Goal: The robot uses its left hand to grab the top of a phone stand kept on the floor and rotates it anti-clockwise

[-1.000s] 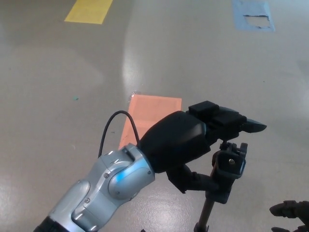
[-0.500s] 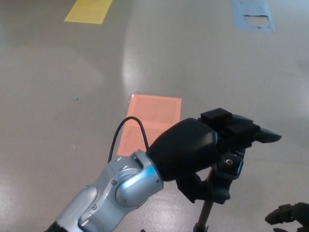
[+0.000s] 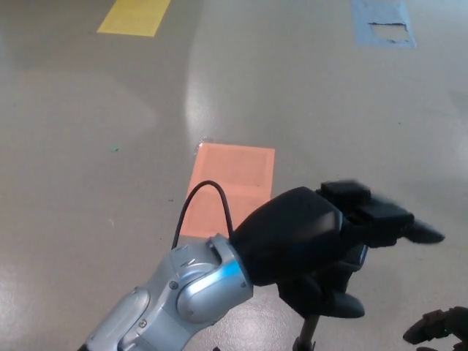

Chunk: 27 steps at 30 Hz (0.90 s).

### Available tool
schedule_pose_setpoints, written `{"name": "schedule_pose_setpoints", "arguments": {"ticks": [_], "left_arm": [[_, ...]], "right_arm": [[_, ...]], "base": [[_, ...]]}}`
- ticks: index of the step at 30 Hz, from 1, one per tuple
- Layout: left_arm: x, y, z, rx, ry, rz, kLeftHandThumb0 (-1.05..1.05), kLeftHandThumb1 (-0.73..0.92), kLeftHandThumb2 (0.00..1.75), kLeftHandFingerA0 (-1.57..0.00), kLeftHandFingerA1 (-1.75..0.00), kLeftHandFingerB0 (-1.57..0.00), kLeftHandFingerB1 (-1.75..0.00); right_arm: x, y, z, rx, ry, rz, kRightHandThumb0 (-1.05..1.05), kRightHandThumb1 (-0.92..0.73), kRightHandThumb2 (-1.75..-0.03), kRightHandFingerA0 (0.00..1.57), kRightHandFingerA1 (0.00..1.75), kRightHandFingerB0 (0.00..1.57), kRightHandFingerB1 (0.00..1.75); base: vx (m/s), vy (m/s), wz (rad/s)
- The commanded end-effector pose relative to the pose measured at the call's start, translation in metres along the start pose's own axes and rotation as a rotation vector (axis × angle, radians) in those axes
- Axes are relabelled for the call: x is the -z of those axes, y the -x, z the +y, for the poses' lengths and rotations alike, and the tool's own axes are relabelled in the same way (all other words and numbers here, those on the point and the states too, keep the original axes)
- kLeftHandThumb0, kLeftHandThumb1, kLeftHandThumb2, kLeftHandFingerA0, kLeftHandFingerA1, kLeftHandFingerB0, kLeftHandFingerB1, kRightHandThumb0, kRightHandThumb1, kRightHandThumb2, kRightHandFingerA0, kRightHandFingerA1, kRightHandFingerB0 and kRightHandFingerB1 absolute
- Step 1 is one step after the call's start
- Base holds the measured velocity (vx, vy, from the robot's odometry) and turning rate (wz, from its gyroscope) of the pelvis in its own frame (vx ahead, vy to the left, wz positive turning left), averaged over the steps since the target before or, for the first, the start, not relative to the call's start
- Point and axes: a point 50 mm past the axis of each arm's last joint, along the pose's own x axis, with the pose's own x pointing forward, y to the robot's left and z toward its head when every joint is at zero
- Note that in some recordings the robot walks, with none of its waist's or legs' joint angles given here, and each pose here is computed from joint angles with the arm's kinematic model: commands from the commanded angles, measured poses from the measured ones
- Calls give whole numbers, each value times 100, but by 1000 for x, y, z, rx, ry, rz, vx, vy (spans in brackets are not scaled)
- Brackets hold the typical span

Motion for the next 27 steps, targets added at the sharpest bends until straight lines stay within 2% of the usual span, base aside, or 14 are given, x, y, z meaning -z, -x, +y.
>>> {"name": "schedule_pose_setpoints", "arguments": {"ticks": [1,2,3,4,10,11,12,17,18,19,20,21,22,27], "left_arm": [[2,1,2,-80,22,-27,-11,66,60,-75,-144,-69,-41],[3,1,2,-83,21,-27,-11,66,60,-75,-144,-69,-41],[4,1,4,-84,26,-19,-19,66,60,-89,-82,-76,-42],[5,2,5,-85,28,-15,-20,65,60,-89,-76,-79,-43],[9,3,6,-98,37,-13,-24,66,60,-89,-79,-80,-43],[10,3,6,-99,39,-13,-24,66,60,-89,-79,-80,-43],[12,3,6,-103,41,-14,-25,68,61,-89,-84,-81,-43],[16,6,7,-106,41,-8,-26,67,61,-84,-97,-80,-43],[17,6,7,-104,40,-5,-25,67,61,-84,-99,-80,-43],[17,7,7,-102,39,-3,-25,67,61,-84,-99,-80,-43],[18,7,7,-101,39,-2,-25,68,61,-87,-90,-79,-43],[18,7,7,-100,39,-2,-25,68,61,-87,-90,-79,-43],[19,8,7,-100,40,-2,-24,67,61,-85,-101,-80,-43],[20,9,9,-100,74,-3,-24,66,60,-74,-130,-81,-44]], "right_arm": [[3,0,-3,32,-127,12,-59,-65,-89,39,51,3,25],[3,0,-2,33,-133,12,-59,-65,-89,39,51,3,25],[3,-1,-2,39,-133,18,-61,-65,-87,44,52,5,28],[2,-1,-2,42,-134,17,-60,-65,-86,44,52,6,28],[1,-1,-3,50,-154,10,-52,-75,-64,51,40,12,23],[1,-1,-4,51,-158,9,-52,-75,-64,51,40,12,23],[2,-1,-4,52,-161,9,-60,-63,-85,46,51,8,35],[2,-1,-3,49,-161,6,-60,-63,-85,47,52,7,33],[2,-1,-3,50,-159,7,-52,-75,-64,52,40,12,22],[2,-1,-3,51,-156,8,-52,-75,-64,52,40,12,22],[2,-1,-3,50,-156,8,-57,-64,-89,45,54,3,32],[2,-1,-3,49,-157,8,-57,-64,-89,45,54,3,32],[1,-1,-3,49,-161,7,-50,-76,-64,51,40,12,22],[0,-1,-3,51,-174,8,-57,-64,-86,43,51,6,32]], "base": [[0,0,0],[0,0,0],[0,0,0],[0,0,0],[0,0,0],[0,0,0],[0,0,0],[0,0,0],[0,0,0],[0,0,0],[0,0,0],[0,0,0],[0,0,0],[0,0,0]]}}
